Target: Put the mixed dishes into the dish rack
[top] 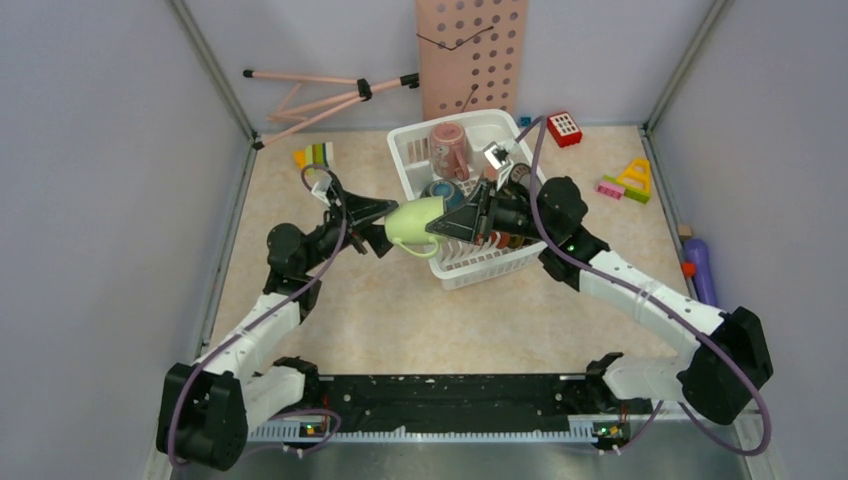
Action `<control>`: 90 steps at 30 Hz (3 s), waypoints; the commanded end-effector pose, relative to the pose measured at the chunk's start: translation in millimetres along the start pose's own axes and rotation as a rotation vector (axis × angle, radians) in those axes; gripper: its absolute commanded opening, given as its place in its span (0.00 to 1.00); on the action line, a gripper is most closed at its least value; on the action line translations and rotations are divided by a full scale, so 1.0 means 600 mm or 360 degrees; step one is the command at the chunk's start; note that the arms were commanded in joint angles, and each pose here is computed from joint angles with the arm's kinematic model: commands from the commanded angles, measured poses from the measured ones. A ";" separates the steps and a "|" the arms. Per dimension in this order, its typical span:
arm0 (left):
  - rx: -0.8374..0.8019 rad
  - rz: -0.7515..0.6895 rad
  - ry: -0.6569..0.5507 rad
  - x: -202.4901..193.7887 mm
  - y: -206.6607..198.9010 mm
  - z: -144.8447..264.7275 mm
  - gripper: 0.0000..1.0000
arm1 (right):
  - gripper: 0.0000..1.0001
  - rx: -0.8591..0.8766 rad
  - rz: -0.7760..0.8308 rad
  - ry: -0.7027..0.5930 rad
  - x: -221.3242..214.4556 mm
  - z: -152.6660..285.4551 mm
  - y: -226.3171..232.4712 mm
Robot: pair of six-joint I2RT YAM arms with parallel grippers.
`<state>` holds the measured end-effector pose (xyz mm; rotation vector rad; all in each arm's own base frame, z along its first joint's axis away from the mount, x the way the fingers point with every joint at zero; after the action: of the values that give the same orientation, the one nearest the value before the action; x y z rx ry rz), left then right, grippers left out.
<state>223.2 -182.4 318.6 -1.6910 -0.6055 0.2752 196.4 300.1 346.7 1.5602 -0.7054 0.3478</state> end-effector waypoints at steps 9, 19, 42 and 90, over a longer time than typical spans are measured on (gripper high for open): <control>0.0009 -0.0230 0.0096 -0.016 -0.028 -0.007 0.62 | 0.00 0.0192 0.0226 -0.0085 0.036 -0.020 0.041; 0.0166 -0.0562 0.0087 -0.021 -0.030 -0.008 0.00 | 0.44 0.0023 0.0283 -0.0126 0.018 0.006 0.016; 0.0872 -0.1116 0.0169 0.017 0.004 -0.092 0.00 | 0.80 -0.1278 0.0469 -0.0645 0.048 0.214 -0.067; 0.0879 -0.2094 0.2036 -0.086 0.292 -0.215 0.00 | 0.78 -0.1350 0.0493 -0.0837 0.038 0.285 -0.030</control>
<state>290.9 -332.6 164.6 -0.3962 -0.4792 -1.2819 194.3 129.2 316.4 0.6914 -1.2779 -0.1523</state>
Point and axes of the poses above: each gripper's point midway between its finger pads, its own z axis back along the fingers, its own y axis along the line the jaws close on, x = y × z, the point moved 4 cm from there along z, back along the fingers, and after that the axes turned 11 degrees about -z, right-handed, at the moved point
